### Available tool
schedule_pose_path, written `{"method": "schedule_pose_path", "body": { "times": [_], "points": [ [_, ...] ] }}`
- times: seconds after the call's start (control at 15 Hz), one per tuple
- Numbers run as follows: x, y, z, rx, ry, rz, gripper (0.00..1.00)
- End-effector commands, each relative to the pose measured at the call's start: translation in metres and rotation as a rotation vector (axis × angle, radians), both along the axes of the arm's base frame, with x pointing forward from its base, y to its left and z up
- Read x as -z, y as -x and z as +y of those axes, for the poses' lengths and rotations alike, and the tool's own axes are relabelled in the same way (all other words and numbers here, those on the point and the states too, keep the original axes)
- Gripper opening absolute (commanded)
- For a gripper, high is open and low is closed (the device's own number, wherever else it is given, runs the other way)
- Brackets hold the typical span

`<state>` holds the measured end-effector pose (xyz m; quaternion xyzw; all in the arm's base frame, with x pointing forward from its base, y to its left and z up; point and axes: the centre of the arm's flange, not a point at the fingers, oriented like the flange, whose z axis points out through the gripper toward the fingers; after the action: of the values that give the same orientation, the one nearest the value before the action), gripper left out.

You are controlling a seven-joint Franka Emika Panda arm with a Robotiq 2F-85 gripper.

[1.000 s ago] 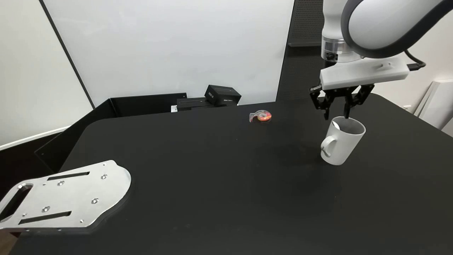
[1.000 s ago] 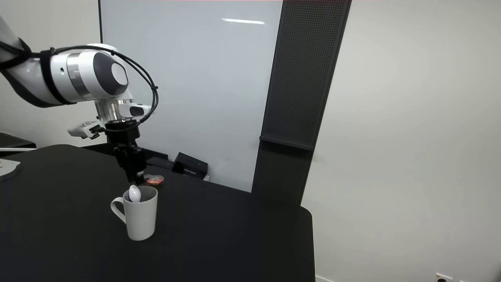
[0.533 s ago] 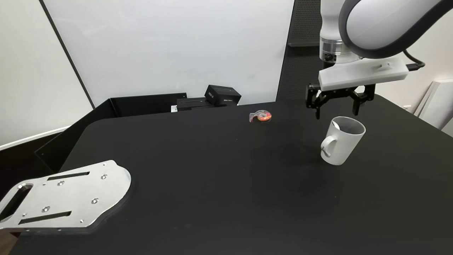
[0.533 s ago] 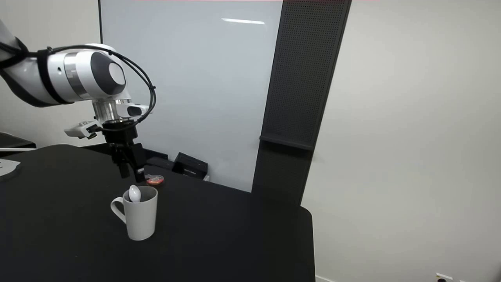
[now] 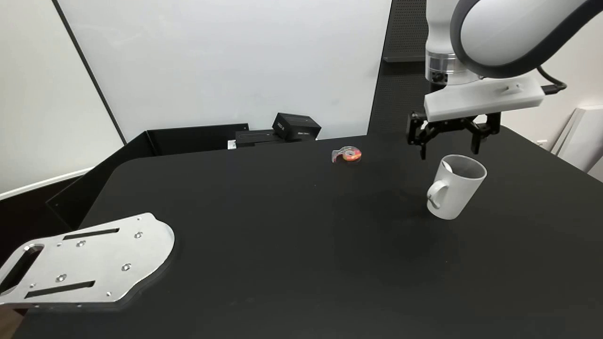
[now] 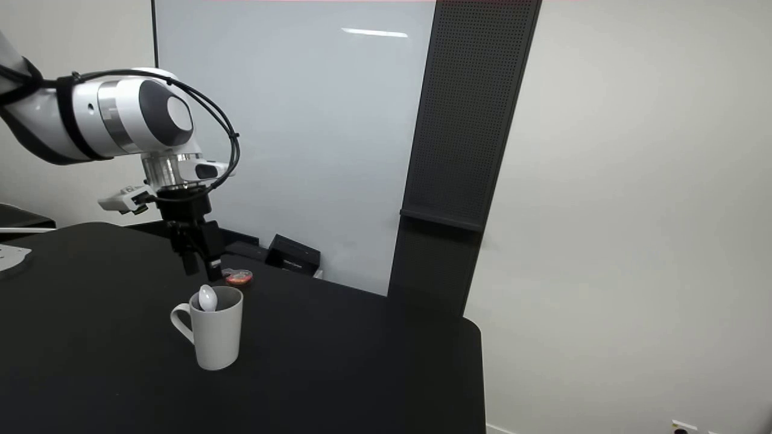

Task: Remove the white spoon from the grey mug and place it on the table

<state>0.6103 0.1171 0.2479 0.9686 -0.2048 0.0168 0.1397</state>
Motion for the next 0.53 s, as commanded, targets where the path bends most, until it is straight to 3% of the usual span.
{"method": "schedule_pose_path", "body": {
  "times": [0.0,0.47],
  "points": [
    [-0.0003,-0.0006,0.0016,0.022,-0.004,0.007,1.00],
    [0.0021,-0.0005,0.0016,0.030,-0.021,0.004,1.00]
  ]
}}
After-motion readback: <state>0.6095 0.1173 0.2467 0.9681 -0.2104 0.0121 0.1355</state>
